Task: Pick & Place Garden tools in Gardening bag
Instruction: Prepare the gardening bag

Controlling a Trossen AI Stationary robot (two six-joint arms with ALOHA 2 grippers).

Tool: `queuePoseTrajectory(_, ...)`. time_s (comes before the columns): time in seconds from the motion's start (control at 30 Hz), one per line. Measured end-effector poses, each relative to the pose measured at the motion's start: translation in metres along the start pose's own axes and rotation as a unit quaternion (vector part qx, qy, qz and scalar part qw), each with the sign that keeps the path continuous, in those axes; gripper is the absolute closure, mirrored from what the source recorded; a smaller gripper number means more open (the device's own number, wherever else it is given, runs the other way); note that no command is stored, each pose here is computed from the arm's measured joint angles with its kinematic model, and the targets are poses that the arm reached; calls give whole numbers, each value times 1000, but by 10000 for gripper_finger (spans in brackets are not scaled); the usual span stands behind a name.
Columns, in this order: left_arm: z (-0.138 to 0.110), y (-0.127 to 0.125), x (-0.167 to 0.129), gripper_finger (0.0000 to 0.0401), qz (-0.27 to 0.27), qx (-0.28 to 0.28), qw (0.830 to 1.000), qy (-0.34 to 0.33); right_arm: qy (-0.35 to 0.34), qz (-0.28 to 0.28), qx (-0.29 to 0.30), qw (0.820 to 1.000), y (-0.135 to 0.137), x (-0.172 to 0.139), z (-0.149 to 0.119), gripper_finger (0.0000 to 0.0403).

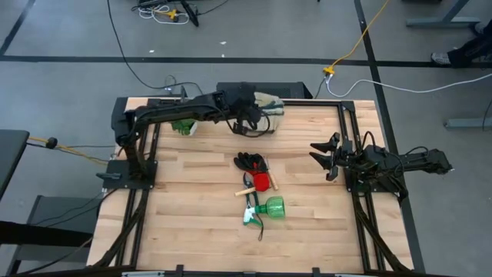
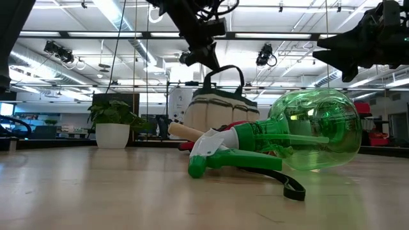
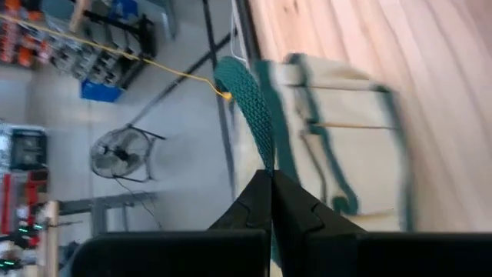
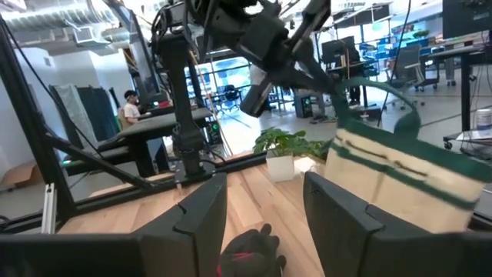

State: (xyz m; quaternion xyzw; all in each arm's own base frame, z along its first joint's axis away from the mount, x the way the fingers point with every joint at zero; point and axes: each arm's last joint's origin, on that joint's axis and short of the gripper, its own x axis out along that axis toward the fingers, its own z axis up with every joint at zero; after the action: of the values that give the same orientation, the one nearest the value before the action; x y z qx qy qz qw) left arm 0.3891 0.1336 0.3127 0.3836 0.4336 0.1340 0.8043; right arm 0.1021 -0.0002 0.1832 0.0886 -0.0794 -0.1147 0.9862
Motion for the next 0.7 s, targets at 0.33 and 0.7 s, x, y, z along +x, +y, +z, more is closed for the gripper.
queuePoseTrajectory(0.33, 2, -26, 25, 399, -58, -2, 998, 19, 5, -1, -5, 1000, 0, 0, -1, 230)
queuePoseTrajectory(0.7, 13, -43, 15, 400, -108, -26, 994, 10, 5, -1, -5, 1000, 0, 0, -1, 230)
